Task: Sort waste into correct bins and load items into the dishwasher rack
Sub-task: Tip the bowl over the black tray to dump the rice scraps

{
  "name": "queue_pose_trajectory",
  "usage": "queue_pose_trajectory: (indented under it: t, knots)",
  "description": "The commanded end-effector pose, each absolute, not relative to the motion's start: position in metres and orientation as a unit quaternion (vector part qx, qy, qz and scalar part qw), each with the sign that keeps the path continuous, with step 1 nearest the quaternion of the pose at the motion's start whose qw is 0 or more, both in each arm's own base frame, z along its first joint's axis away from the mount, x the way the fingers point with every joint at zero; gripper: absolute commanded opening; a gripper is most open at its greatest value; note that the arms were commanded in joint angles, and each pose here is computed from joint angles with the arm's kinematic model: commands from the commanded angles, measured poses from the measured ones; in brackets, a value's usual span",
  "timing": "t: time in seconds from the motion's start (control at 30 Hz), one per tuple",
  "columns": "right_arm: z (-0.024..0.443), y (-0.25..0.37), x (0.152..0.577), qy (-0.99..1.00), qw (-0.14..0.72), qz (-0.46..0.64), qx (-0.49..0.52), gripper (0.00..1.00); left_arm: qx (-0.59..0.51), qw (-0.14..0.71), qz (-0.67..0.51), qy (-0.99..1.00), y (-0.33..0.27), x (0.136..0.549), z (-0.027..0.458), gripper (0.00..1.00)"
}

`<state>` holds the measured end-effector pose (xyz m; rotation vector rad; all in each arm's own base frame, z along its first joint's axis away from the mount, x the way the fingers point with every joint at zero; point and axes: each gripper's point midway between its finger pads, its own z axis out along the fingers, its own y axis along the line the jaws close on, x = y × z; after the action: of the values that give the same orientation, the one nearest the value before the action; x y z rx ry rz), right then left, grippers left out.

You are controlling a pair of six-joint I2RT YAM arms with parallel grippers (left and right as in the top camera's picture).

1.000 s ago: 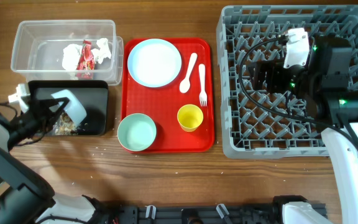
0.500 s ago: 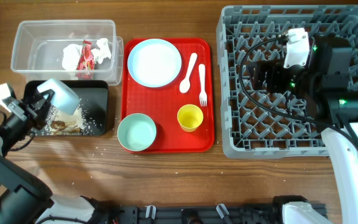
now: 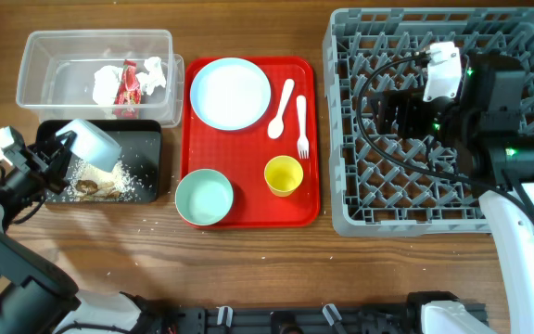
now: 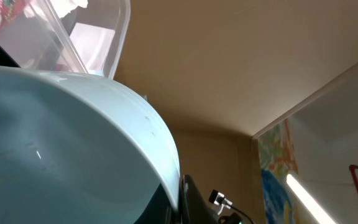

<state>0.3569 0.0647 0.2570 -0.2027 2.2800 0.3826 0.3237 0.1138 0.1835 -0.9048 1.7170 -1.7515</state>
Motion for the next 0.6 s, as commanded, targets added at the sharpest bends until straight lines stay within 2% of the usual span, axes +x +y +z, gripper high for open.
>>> queue_pose_trajectory:
  t: [0.0,0.1,0.2,0.4,0.57]
  knots:
    - [0.265,0.068,0.36,0.896,0.405,0.16,-0.081,1.0,-0.278,0.287,-0.636,0.66,0.096,0.327,0.217,0.04]
    - [0.265,0.068,0.36,0.896,0.405,0.16,-0.082,1.0,-0.172,0.346,-0.618,0.685,0.079,0.333,0.253,0.04]
    - [0.264,0.068,0.359,0.897,0.403,0.161,-0.081,1.0,-0.125,0.359,-0.611,0.694,0.064,0.337,0.268,0.04]
    - [0.264,0.068,0.359,0.897,0.403,0.16,-0.081,1.0,-0.086,0.329,-0.618,0.709,0.027,0.352,0.275,0.04]
    - [0.263,0.068,0.358,0.899,0.4,0.161,-0.081,1.0,-0.045,0.336,-0.605,0.72,-0.007,0.376,0.294,0.04]
